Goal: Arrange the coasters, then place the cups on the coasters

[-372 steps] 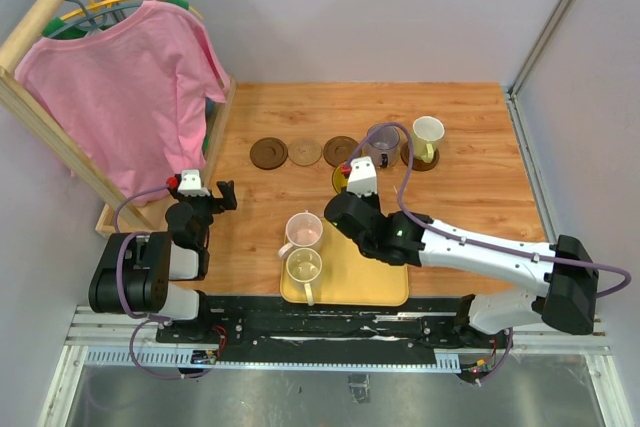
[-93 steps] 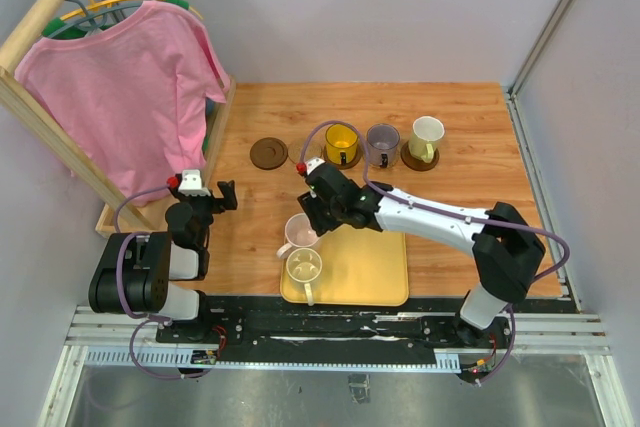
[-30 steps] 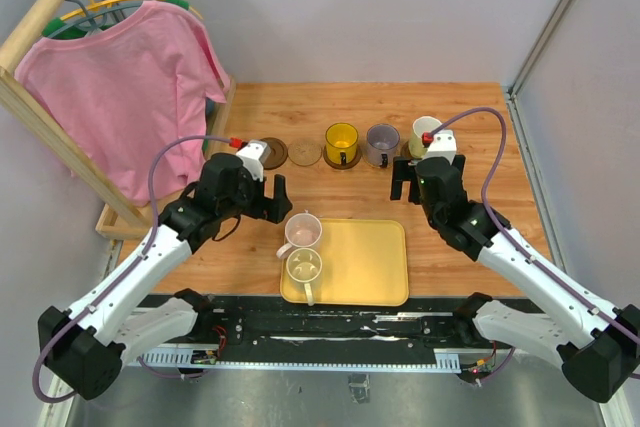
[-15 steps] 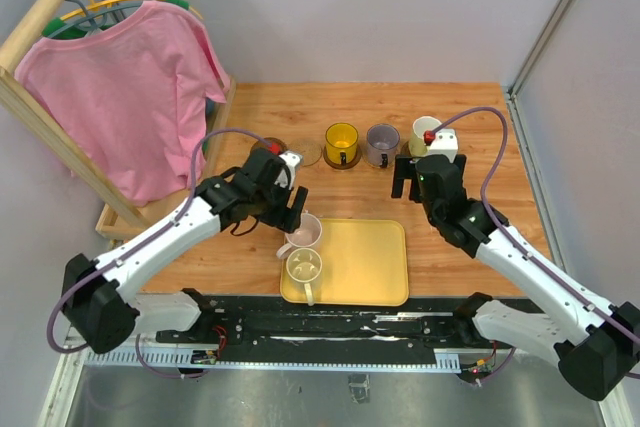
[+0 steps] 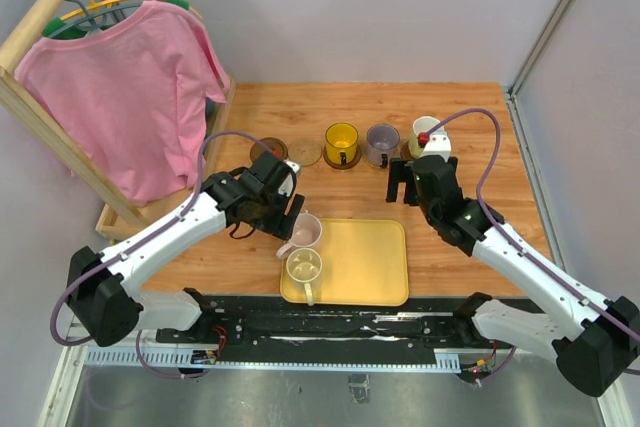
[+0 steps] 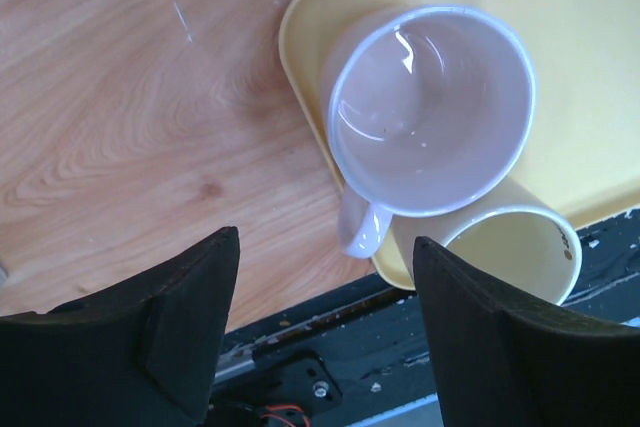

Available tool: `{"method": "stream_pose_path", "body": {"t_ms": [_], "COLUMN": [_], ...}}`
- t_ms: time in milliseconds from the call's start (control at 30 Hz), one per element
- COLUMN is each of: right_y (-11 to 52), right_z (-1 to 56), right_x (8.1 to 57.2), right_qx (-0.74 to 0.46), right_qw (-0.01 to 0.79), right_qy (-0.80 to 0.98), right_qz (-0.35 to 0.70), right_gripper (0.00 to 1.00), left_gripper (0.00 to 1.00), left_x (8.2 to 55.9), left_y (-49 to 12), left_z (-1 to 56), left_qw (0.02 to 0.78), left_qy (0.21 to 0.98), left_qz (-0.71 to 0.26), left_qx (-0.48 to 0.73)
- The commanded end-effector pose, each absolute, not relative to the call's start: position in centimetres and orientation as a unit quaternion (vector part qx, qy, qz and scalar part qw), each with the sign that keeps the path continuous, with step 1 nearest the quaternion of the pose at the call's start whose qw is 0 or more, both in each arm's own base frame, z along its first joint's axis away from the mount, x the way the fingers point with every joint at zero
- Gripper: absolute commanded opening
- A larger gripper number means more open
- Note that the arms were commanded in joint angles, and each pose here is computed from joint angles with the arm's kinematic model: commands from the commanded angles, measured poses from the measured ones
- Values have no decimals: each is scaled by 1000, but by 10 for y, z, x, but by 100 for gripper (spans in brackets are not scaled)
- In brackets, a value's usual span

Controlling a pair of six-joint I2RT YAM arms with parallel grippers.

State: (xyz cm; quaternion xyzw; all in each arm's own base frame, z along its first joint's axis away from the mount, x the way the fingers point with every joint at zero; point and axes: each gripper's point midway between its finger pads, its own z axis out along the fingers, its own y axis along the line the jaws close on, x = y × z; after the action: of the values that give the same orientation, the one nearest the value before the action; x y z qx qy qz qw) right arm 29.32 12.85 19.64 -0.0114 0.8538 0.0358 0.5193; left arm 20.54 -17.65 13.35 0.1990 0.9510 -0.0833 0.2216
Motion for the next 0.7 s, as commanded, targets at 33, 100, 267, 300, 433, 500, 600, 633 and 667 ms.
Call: {"method": "stream_pose_path", "body": {"t_ms": [33,100,267,300,433,500,600,633,667], "right_y": [128,129,132,132,133,134,134,134,134], "right_z": [185,183,181,180,180,178,178,178,177], "right_x": [296,296,297,297,297,297,297,297,297], "right_qx": [-2,-2,-4,-4,-4,-4,-4,-4,-3], "right_qw": [504,502,497,496,496,494,493,493,493], "right_qy": [862,864,866,866,866,867,868,868,868], "right_qz": [48,52,57,58,62,64,64,64,64], "right_gripper": [93,93,92,92,91,91,90,90,90], "left_gripper": [74,74,73,73,71,69,66,65,64], "left_x": [181,176,170,169,169,170,171,172,173], "left_y": [-177,-179,-183,-182,-180,-183,-190,-192,-194], "left_z": [121,115,109,107,98,98,101,103,104], "left_qw": [191,186,187,187,186,187,194,198,202], "left_qy": [960,961,960,960,962,961,957,956,954], "left_qz": [-100,-107,-119,-119,-112,-117,-132,-137,-141], "left_qx": [178,176,173,173,168,167,169,168,168]}}
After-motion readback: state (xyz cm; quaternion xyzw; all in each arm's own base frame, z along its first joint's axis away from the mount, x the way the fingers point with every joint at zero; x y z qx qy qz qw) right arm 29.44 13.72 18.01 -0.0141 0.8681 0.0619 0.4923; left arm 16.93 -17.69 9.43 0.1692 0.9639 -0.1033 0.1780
